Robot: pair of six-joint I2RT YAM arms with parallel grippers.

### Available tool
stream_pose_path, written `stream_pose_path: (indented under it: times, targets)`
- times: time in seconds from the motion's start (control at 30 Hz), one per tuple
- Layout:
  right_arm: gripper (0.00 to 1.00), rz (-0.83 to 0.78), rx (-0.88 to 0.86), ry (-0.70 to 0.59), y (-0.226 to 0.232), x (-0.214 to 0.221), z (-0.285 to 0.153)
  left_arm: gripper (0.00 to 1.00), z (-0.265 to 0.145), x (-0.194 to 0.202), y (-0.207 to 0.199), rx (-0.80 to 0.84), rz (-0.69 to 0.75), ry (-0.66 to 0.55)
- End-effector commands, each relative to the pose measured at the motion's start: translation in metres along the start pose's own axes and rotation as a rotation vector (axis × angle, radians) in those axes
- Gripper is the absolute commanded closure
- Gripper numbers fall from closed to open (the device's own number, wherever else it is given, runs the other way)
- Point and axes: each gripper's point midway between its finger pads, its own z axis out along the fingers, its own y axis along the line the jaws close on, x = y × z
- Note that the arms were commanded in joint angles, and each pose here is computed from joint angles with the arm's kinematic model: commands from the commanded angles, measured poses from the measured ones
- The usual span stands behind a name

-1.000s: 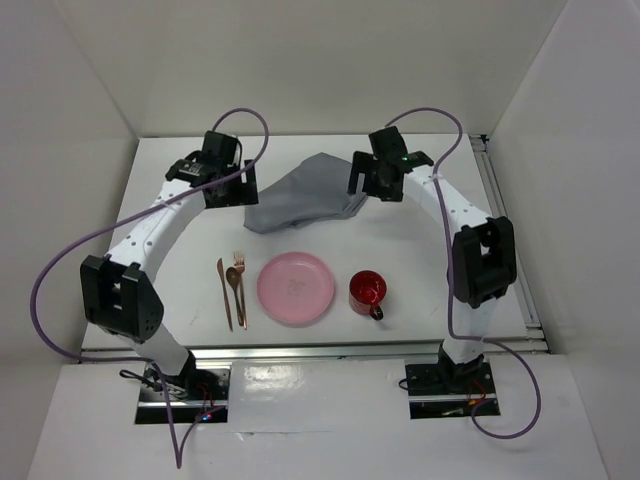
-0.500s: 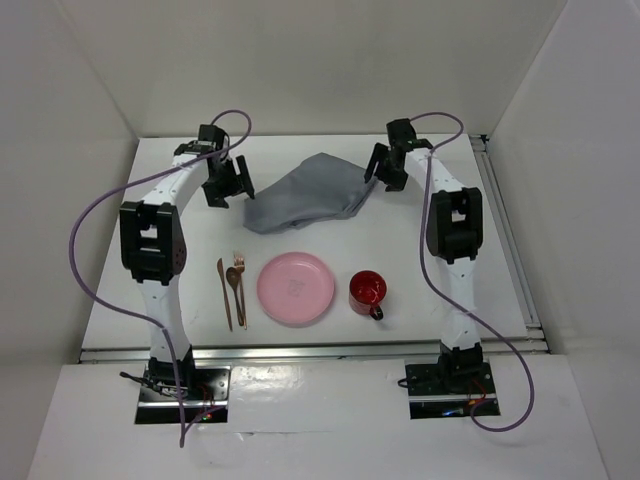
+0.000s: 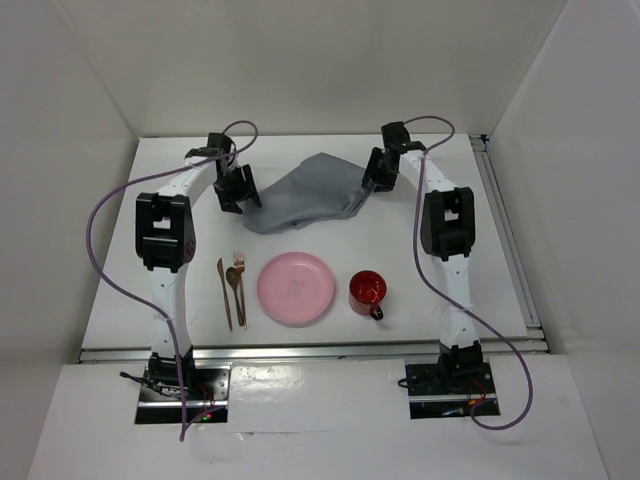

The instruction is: Set the dinner table for one person

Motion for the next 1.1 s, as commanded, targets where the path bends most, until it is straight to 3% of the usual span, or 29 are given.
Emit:
stream_pose_path:
  times: [0.0, 0.03, 0.07, 0.1, 0.13, 0.2, 0.23, 0.3, 0.47, 0.7, 0.73, 0.77, 0.9, 1.07]
  targets:
    - [0.48, -0.017, -0.047, -0.016, 0.020, -0.001, 0.011, 0.27, 0.010, 0.000, -0.006, 0.046, -0.013, 0.035]
    - [0.49, -0.017, -0.058, -0.010, 0.022, 0.000, 0.011, 0.32, 0.010, 0.001, -0.008, 0.055, -0.014, 0.040]
    - [0.51, -0.004, -0.061, 0.007, 0.021, 0.005, 0.016, 0.52, 0.009, 0.002, -0.010, 0.069, -0.014, 0.046]
    - [0.58, -0.005, -0.066, -0.002, 0.023, 0.002, 0.014, 0.63, 0.009, 0.001, -0.013, 0.083, -0.011, 0.043]
    - [0.62, -0.007, -0.086, -0.005, 0.027, 0.000, 0.014, 0.84, 0.008, 0.002, -0.016, 0.101, -0.011, 0.051]
    - [0.75, -0.008, -0.104, -0.005, 0.031, 0.000, 0.014, 1.00, 0.006, 0.003, -0.021, 0.123, -0.011, 0.062]
    - [0.88, -0.009, -0.108, -0.013, 0.033, -0.003, 0.010, 1.00, 0.002, 0.000, -0.026, 0.143, -0.007, 0.056]
    - [1.00, -0.012, -0.126, -0.025, 0.039, -0.009, 0.003, 1.00, -0.014, -0.006, -0.036, 0.202, 0.015, 0.047]
    - [1.00, -0.046, -0.175, -0.149, 0.064, -0.049, -0.059, 1.00, -0.076, -0.032, -0.070, 0.300, 0.081, -0.077]
    - [1.00, -0.101, -0.253, -0.360, 0.095, -0.091, -0.187, 1.00, -0.216, -0.070, -0.107, 0.421, 0.181, -0.358]
    - [1.00, -0.104, -0.268, -0.412, 0.099, -0.096, -0.221, 1.00, -0.230, -0.069, -0.111, 0.430, 0.191, -0.382]
    - [1.00, -0.117, -0.285, -0.448, 0.102, -0.100, -0.236, 1.00, -0.260, -0.066, -0.117, 0.450, 0.212, -0.434]
    - [1.00, -0.117, -0.301, -0.523, 0.099, -0.094, -0.286, 1.00, -0.310, -0.055, -0.121, 0.482, 0.229, -0.527]
    - [1.00, -0.111, -0.330, -0.594, 0.097, -0.085, -0.344, 1.00, -0.348, -0.040, -0.120, 0.477, 0.264, -0.601]
